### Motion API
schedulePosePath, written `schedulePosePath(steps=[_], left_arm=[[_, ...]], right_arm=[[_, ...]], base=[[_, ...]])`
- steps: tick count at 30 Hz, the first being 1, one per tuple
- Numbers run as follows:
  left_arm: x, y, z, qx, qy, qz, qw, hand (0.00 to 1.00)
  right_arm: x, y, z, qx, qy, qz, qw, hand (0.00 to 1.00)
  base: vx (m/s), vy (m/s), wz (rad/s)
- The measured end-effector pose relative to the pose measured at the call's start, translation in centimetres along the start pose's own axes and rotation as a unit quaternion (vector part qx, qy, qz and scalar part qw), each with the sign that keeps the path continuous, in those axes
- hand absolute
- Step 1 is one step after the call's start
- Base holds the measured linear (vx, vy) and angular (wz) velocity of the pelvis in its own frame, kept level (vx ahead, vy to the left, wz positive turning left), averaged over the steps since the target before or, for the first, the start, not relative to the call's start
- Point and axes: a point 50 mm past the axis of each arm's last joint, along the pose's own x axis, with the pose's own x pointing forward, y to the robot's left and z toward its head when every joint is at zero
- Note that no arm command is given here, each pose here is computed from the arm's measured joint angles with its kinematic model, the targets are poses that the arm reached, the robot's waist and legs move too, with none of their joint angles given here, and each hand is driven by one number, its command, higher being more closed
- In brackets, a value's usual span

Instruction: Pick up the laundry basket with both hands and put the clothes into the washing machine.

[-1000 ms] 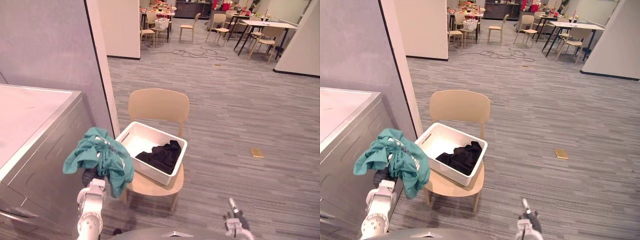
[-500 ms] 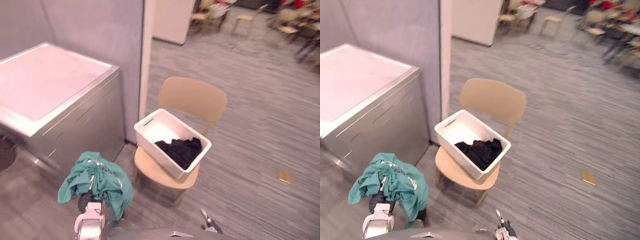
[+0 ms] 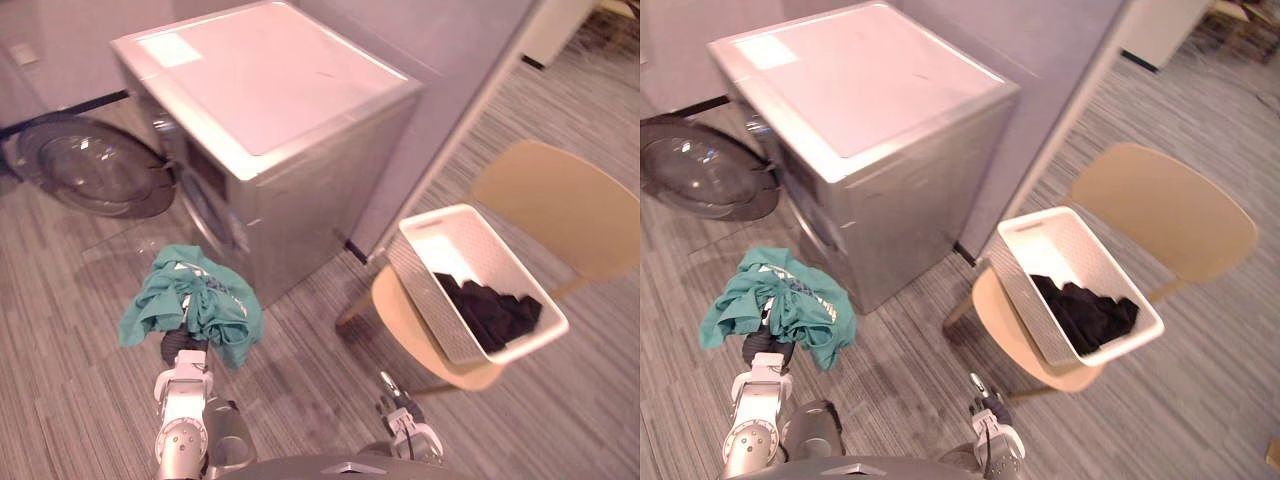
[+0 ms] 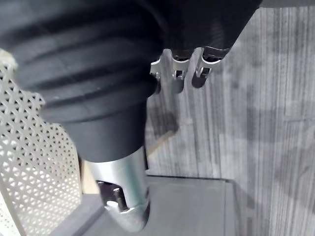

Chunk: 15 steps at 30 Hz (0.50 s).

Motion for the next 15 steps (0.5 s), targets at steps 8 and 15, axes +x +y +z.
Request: schedulePosePath(steps=[8, 15], left_arm=[[-0.1, 1.3, -0.2, 0.034, 0.012, 0.022, 0.999, 1.0], [-0.3, 1.0, -3.1, 0.081, 0.066, 0.0, 0.995, 1.0]], right_arm=[[-0.2, -1.7, 1.0, 0.076, -0.021, -0.033, 0.996, 0.0], [-1.1, -1.5, 1.5, 0.055, -0.046, -0.008, 0.997, 0.0]], base=[[0.1, 0.384, 0.55], [0.14, 0.093, 0.54]])
